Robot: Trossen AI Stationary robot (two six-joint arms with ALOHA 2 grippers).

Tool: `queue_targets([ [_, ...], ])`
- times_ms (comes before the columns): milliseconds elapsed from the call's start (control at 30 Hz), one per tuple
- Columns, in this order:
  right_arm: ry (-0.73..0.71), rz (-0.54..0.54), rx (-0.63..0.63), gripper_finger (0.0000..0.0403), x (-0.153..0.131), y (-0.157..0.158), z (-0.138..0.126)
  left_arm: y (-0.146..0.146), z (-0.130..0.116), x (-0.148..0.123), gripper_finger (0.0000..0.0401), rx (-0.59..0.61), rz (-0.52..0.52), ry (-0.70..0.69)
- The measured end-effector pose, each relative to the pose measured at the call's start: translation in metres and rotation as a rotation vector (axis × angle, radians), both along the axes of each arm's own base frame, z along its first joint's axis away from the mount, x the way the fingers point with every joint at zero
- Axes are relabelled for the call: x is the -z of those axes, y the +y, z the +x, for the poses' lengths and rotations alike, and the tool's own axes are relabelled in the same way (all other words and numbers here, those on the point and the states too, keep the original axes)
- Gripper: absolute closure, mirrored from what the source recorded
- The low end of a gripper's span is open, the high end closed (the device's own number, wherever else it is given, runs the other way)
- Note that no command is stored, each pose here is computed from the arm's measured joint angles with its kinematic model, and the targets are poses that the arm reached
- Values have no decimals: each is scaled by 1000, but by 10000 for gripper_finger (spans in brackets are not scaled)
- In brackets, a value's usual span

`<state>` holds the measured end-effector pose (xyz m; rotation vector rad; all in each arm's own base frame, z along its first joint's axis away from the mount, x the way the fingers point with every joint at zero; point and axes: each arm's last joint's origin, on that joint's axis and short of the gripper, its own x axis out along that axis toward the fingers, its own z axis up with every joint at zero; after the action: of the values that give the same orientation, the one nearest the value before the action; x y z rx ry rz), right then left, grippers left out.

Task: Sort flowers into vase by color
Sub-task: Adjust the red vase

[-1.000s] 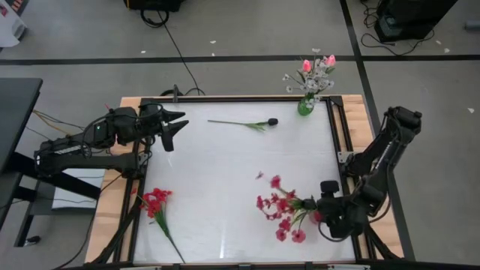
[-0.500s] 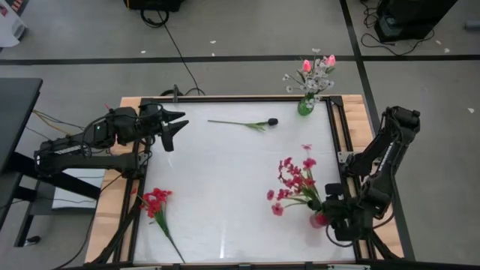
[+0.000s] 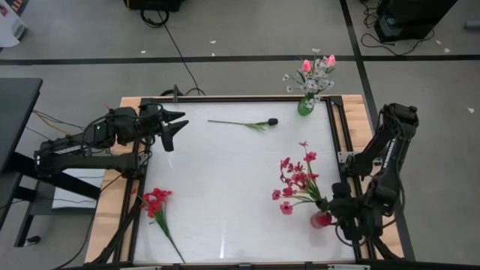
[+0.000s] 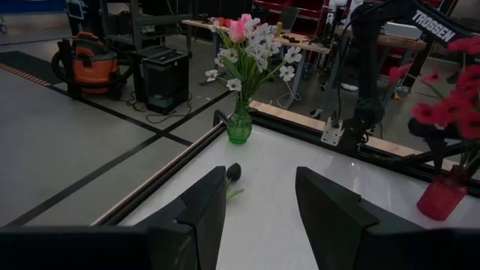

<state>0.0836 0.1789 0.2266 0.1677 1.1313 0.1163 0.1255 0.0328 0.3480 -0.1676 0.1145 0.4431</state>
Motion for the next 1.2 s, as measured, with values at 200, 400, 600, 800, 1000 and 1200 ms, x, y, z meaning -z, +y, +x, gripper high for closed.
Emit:
queue_targets([
  [200,-16,8,15,179,-1,1,-1,0,0,0,234,0,0,0],
  [400,-47,19,27,217,2,3,0,0,0,0,234,0,0,1],
  [600,-85,57,56,230,14,3,1,0,0,0,234,0,4,3],
  [800,-137,14,82,231,16,-1,8,0,0,0,234,0,4,3],
  [1000,-156,-29,70,230,16,-7,19,0,0,0,234,1,9,5],
  [1200,-175,55,61,217,2,-1,23,0,0,0,234,5,31,15],
])
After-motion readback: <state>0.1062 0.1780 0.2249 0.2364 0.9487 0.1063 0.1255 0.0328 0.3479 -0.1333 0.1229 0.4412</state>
